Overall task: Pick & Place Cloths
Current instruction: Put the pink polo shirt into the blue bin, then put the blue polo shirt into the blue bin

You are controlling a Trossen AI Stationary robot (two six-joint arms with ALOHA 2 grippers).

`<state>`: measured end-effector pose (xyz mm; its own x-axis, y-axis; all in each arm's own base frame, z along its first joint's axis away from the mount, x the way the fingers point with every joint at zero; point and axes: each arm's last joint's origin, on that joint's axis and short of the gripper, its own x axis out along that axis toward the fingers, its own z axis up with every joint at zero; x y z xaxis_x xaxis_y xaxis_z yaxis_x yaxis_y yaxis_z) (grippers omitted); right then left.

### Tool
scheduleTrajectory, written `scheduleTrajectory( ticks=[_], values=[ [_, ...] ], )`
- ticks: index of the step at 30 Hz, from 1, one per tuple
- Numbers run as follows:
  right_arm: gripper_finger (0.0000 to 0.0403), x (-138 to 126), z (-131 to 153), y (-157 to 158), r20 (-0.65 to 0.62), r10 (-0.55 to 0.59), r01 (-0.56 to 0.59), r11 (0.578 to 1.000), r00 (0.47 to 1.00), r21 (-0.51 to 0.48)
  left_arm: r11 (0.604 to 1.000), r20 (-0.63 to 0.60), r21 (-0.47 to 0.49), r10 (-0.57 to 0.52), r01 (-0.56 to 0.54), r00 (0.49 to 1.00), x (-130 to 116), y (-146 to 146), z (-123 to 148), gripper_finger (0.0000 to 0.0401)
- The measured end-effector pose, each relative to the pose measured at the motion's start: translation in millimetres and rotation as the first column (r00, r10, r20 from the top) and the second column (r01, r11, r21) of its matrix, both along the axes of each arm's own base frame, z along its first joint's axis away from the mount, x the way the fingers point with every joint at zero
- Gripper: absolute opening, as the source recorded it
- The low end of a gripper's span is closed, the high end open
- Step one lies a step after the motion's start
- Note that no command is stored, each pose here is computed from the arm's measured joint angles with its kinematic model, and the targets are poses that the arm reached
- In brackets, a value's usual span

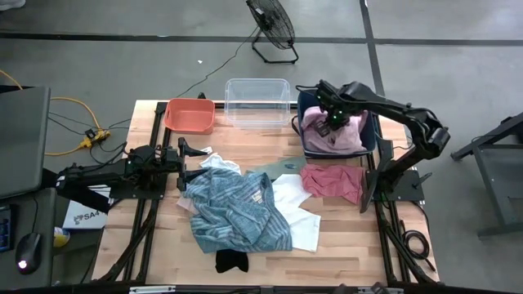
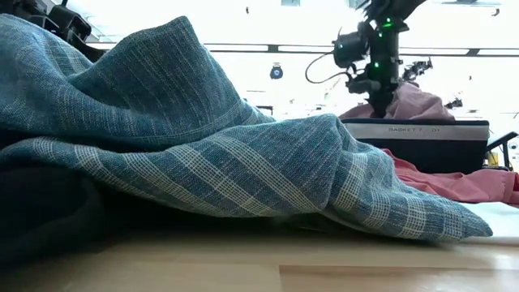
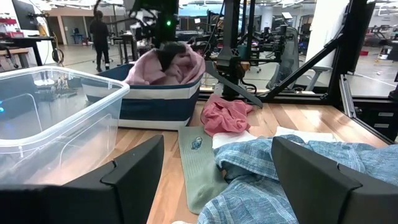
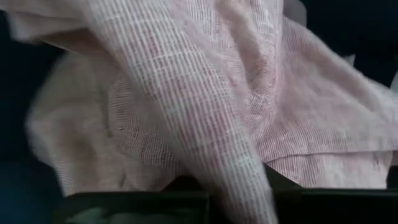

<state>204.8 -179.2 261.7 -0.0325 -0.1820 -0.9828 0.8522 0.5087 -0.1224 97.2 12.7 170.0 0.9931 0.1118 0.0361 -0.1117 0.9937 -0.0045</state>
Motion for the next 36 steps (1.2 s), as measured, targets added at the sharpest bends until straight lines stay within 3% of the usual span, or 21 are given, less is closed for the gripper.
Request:
scheduleTrajectory(
  ticks=[4,12,17,23,31,36],
  values=[
    [0.0008,-7.6,-10.2,-4.5,-0.027,-0.062,0.062,0.998,0.998,-0.009,1.0,0.0,0.0,0.0,0.0,1.0,0.0,0.0,0.0,0.0292],
    [0.0011,-12.3,-24.2,-12.6,0.042,-0.144,0.144,0.99,0.989,0.005,1.0,0.0,0.0,0.0,0.0,1.0,0.0,0.0,0.0,0.0292],
    [0.0032,-11.9,-24.4,-12.9,0.052,-0.187,0.188,0.982,0.981,-0.002,1.0,0.0,0.0,0.0,0.0,1.0,0.0,0.0,0.0,0.0292],
    [0.0097,-14.0,-21.5,-12.2,0.028,-0.156,0.157,0.987,0.987,-0.034,1.0,0.0,0.0,0.0,0.0,1.0,0.0,0.0,0.0,0.0292],
    [0.0214,-25.0,12.5,-1.9,0.121,-0.119,0.133,0.985,0.986,-0.112,1.0,0.0,0.0,0.0,0.0,1.0,0.0,0.0,0.0,0.0292],
    [0.0259,-38.7,36.0,11.3,0.202,-0.107,0.142,0.975,0.974,-0.173,1.0,0.0,0.0,0.0,0.0,1.0,0.0,0.0,0.0,0.0292]
  ],
)
